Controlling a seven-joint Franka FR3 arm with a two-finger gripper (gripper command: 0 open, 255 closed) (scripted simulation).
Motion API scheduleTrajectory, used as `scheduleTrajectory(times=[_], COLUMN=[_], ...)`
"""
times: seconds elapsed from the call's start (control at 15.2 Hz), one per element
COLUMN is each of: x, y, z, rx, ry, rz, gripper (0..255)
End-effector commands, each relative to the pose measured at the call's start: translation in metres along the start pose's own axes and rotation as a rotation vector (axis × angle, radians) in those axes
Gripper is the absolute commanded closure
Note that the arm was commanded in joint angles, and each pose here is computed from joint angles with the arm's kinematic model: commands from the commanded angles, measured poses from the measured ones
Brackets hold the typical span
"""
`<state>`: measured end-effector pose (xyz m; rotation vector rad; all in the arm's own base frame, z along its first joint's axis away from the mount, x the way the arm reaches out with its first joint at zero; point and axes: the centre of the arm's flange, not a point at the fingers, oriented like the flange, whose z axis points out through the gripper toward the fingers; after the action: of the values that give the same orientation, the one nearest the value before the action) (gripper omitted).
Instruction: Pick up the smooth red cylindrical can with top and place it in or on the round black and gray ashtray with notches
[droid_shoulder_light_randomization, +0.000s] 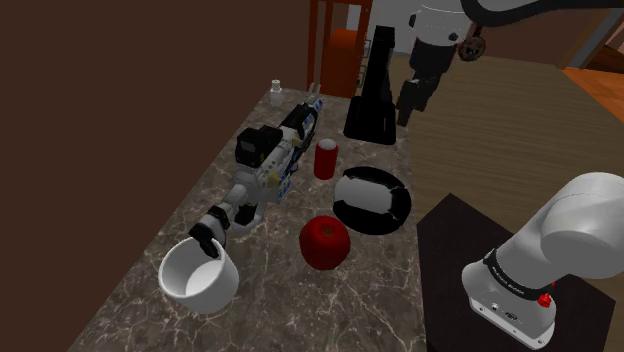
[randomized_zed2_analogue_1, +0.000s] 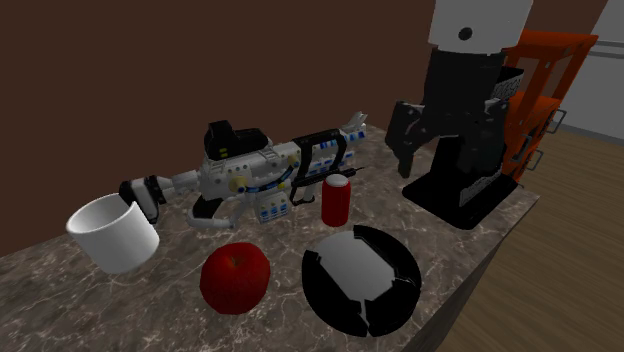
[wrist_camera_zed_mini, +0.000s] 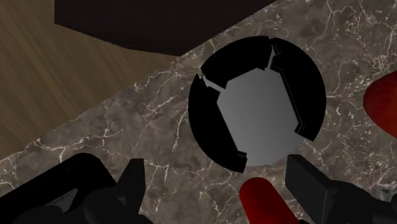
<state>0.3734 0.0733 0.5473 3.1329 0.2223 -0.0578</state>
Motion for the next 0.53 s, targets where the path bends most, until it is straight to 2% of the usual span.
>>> scheduleTrajectory(times=[0.0, 0.46], x=[0.022, 0.091], y=[-0.017, -0.061], z=[0.011, 0.051], rx=[0.001, -0.001], ry=[0.005, 0.016], rz=[0.008, 0.033], gripper=[0, 0])
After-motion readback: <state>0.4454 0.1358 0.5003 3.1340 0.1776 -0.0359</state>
